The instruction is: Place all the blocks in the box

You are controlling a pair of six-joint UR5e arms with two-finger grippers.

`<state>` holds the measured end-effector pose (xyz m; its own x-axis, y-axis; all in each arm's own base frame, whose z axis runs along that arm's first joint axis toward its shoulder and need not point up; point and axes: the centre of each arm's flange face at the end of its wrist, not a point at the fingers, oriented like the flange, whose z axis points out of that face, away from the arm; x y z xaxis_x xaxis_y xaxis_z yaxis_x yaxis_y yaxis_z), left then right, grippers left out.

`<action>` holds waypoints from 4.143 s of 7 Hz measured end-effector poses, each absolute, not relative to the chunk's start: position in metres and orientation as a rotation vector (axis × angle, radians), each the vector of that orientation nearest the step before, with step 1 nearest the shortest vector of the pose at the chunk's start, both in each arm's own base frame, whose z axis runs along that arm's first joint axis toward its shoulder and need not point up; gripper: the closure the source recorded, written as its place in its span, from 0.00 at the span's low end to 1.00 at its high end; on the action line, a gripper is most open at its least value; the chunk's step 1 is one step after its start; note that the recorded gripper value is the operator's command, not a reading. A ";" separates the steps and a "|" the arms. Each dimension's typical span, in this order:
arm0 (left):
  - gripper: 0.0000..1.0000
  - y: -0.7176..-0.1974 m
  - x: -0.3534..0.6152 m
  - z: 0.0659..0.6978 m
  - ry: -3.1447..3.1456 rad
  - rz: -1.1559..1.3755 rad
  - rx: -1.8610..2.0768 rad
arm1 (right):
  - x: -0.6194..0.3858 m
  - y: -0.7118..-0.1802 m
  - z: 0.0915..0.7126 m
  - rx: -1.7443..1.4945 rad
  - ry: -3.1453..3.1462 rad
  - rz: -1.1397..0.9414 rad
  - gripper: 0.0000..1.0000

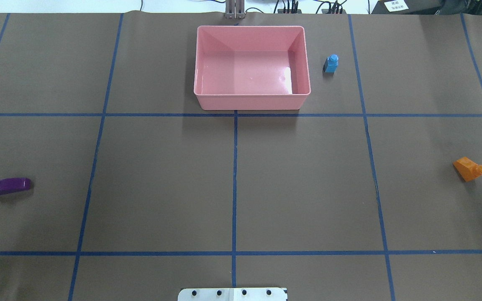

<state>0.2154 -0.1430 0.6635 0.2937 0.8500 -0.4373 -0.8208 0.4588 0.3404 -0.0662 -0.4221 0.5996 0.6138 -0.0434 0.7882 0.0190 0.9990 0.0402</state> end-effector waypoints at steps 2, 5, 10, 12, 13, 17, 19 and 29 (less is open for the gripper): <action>1.00 -0.141 0.218 0.659 0.627 1.098 0.048 | -0.070 -0.427 0.597 0.031 -0.910 -0.041 0.01; 1.00 -0.187 0.238 0.578 0.756 0.927 0.213 | -0.086 -0.474 0.603 0.026 -0.900 -0.026 0.01; 1.00 -0.403 0.310 0.378 0.831 0.569 0.420 | -0.148 -0.479 0.610 0.057 -0.886 -0.140 0.01; 1.00 -0.465 0.340 0.301 0.878 0.428 0.430 | -0.161 -0.458 0.630 0.096 -0.827 -0.230 0.05; 1.00 -0.495 0.362 0.265 0.909 0.349 0.424 | -0.161 -0.451 0.637 0.107 -0.809 -0.260 0.08; 1.00 -0.623 0.465 0.147 0.938 0.096 0.439 | -0.161 -0.436 0.652 0.081 -0.796 -0.281 0.38; 1.00 -0.671 0.506 0.127 0.964 -0.006 0.479 | -0.162 -0.429 0.658 0.064 -0.796 -0.286 1.00; 0.00 -0.608 0.413 0.275 0.896 0.257 0.415 | -0.255 -0.621 0.400 0.021 -0.937 0.161 1.00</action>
